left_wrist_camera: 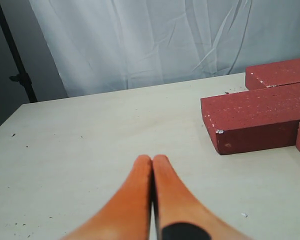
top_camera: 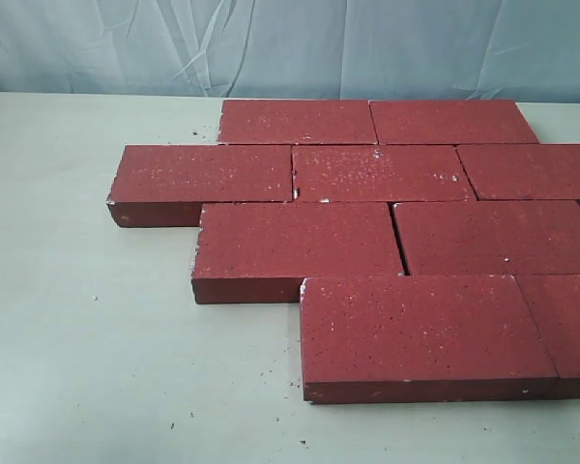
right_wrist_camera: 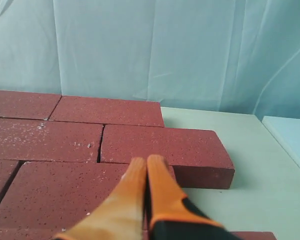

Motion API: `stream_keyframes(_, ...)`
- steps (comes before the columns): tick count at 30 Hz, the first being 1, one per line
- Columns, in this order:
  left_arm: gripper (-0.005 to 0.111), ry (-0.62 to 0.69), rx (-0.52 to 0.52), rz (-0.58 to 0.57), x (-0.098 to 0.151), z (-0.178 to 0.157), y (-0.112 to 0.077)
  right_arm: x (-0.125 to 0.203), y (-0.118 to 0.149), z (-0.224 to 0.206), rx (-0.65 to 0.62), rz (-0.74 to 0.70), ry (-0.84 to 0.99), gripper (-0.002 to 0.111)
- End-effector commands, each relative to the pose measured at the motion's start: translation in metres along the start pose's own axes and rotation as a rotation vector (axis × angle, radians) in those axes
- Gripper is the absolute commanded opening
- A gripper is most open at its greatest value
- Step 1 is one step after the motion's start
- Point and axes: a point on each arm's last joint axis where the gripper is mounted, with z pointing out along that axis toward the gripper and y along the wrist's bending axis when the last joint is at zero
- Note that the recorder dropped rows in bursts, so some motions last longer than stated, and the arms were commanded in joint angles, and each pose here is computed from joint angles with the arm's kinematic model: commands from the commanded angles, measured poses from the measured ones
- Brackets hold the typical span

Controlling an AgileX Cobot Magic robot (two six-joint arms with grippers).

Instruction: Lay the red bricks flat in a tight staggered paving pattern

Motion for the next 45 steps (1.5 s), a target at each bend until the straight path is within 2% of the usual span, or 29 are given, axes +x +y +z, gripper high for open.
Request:
stream_keyframes(1, 0.0, -0.002, -0.002, -0.005, 0.001, 0.0, 0.0, 0.016, 0.001, -0.005, 0.009, -0.005, -0.029, -0.001)
stream_keyframes(8, 0.0, -0.002, -0.002, -0.005, 0.001, 0.0, 0.0, 0.034, 0.003, -0.012, 0.014, -0.003, -0.109, -0.001)
stream_keyframes(16, 0.0, -0.003, -0.001, -0.007, 0.001, 0.0, 0.0, 0.051, 0.003, -0.011, 0.012, 0.011, 0.074, -0.001)
stream_keyframes(45, 0.0, -0.003, -0.001, -0.007, 0.001, 0.0, 0.0, 0.052, 0.004, -0.011, 0.005, 0.033, 0.081, -0.001)
